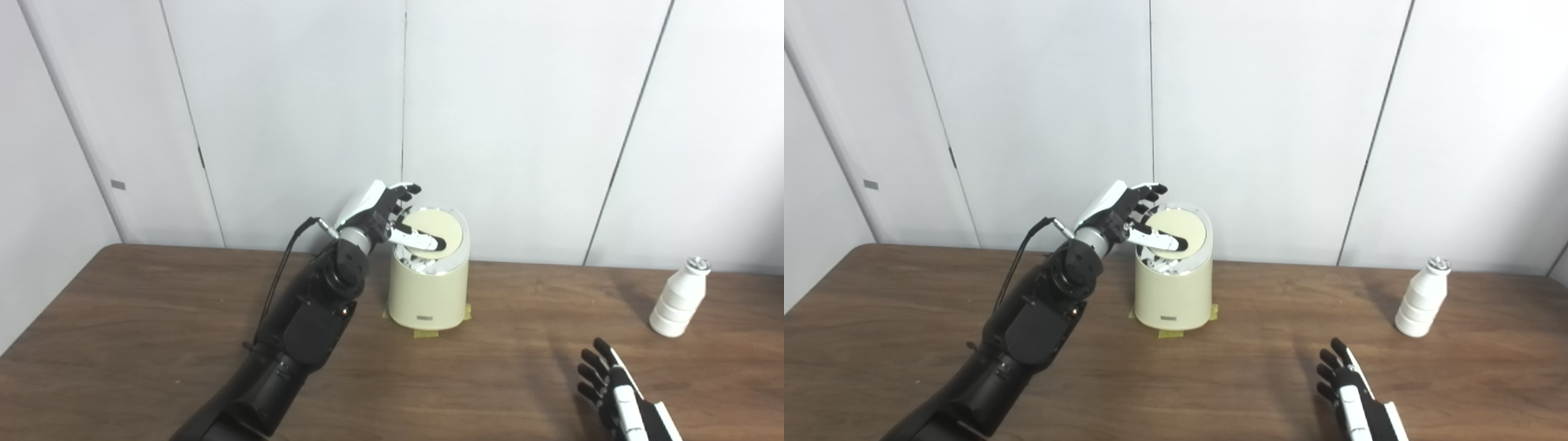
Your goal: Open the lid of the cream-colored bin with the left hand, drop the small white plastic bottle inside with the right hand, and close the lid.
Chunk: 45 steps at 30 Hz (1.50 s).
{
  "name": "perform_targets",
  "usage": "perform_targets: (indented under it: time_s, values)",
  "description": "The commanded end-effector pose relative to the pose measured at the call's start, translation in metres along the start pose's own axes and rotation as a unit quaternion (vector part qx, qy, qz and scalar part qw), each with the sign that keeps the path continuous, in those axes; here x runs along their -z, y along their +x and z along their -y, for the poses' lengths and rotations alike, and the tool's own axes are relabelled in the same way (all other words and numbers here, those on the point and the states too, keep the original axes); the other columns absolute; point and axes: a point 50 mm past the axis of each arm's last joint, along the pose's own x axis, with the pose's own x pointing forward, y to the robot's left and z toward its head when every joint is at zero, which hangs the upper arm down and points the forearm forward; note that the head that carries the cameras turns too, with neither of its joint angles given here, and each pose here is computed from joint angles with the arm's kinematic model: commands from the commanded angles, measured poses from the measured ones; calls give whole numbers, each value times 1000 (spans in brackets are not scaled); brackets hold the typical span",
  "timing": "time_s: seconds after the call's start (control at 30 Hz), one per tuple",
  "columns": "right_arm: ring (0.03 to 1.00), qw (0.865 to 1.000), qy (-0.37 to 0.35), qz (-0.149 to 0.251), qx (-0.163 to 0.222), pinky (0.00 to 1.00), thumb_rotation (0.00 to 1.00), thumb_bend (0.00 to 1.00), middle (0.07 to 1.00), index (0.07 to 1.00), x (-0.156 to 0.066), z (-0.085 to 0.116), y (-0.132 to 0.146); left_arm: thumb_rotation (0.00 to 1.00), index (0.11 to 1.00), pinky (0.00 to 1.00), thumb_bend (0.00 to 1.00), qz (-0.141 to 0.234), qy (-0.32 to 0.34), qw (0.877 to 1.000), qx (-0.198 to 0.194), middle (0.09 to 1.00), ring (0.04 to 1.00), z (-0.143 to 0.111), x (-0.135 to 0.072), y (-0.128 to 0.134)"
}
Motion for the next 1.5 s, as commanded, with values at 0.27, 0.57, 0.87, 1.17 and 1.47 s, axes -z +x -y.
perform_targets:
  time_s: [0.27, 0.57, 0.87, 1.17, 1.47]
  values:
    - [911, 999, 14, 38, 1, 892, 929, 546, 930, 956, -17, -3, 1, 75, 899, 734, 852, 67, 76, 994, -45, 888, 836, -28, -35, 9]
    - [907, 999, 10, 39, 1, 887, 927, 561, 925, 950, -20, -4, 0, 1, 880, 727, 872, 85, 149, 984, -52, 869, 845, -26, -31, 6]
    - [902, 999, 14, 35, 6, 884, 913, 583, 918, 943, -24, -6, -2, 0, 890, 735, 883, 81, 201, 975, -40, 891, 848, -20, -23, -2]
    - [909, 999, 24, 34, 6, 891, 908, 583, 921, 944, -27, -6, -4, 0, 887, 756, 912, 90, 247, 964, -35, 866, 832, -6, -7, -9]
    - [909, 999, 34, 32, 7, 897, 887, 591, 921, 946, -28, -4, -5, 0, 890, 773, 912, 90, 268, 959, -20, 864, 834, 5, 6, -15]
